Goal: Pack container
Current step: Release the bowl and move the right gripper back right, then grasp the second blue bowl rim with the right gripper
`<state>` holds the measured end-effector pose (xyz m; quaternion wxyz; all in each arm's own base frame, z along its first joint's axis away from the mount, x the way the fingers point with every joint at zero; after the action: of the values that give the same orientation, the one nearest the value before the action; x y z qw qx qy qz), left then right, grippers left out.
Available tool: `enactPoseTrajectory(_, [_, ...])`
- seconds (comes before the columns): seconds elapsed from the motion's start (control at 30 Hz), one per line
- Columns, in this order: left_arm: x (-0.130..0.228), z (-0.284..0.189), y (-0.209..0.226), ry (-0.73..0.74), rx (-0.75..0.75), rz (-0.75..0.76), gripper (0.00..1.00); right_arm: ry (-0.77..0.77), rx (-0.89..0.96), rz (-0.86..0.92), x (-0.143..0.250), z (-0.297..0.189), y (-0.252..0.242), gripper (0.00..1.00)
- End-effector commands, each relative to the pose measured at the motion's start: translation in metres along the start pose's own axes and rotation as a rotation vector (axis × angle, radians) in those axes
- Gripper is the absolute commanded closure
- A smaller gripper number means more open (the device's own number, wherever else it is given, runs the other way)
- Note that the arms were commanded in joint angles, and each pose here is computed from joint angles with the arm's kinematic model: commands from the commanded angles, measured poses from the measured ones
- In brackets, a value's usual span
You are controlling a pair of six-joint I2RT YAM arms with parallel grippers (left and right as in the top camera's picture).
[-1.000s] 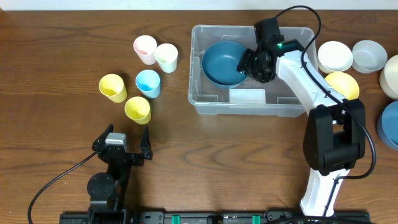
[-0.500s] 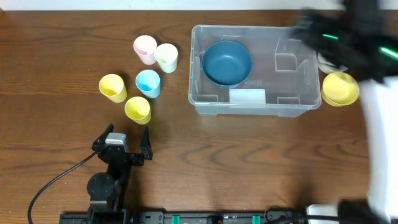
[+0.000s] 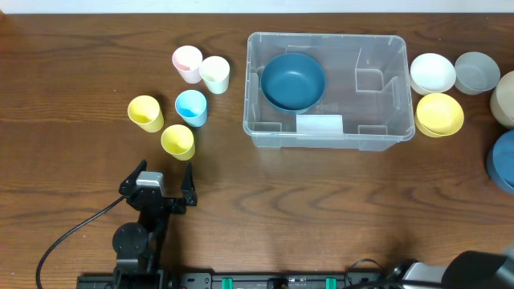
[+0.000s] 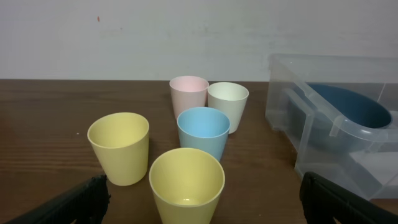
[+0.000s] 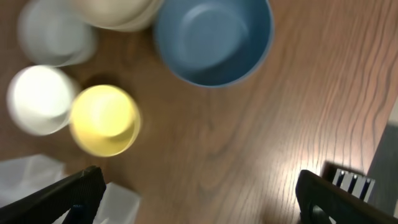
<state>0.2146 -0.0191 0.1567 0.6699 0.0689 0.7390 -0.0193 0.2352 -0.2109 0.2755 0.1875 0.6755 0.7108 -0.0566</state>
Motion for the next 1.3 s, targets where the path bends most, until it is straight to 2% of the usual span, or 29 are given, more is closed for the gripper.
enactPoseTrajectory(0.0, [0.015,0.001,-0.003,0.051,0.019,0.007,0.02,0.082,0.038,0.047,0.002,0.036,-0.017,0.01])
enactPoseTrajectory(0.2, [0.015,0.001,-0.003,0.051,0.019,0.007,0.02,0.112,0.051,0.104,0.002,0.084,-0.033,0.01])
enactPoseTrajectory(0.47, [0.015,0.001,-0.003,0.051,0.019,0.007,0.02,0.092,0.049,0.145,-0.017,0.118,-0.037,0.01])
enactPoseTrajectory(0.63, [0.015,0.001,-0.003,0.051,0.019,0.007,0.02,0.056,0.021,0.110,-0.032,0.137,-0.029,0.00])
enactPoseTrajectory(1.0, [0.015,0.001,-0.003,0.051,0.019,0.007,0.02,0.182,0.131,0.138,-0.016,0.217,-0.037,0.01])
enactPoseTrajectory(1.23, [0.015,0.001,-0.003,0.051,0.019,0.007,0.02,0.173,0.144,0.174,-0.021,0.225,-0.043,0.01])
enactPoseTrajectory(1.27, [0.015,0.001,-0.003,0.051,0.019,0.007,0.02,0.171,0.148,0.177,-0.022,0.225,-0.045,0.05])
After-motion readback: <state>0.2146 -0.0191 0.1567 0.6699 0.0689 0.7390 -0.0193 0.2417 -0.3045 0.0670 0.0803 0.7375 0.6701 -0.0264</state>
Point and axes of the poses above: each gripper's point midway between its finger pads, its own z axis out along the fingers, its own y axis along the line the jaws close on, x = y × z, the point moved 3 cm from there along -z, back along the fingers, and after that the axes turned 8 degrees about z, right-handed, at the moved point
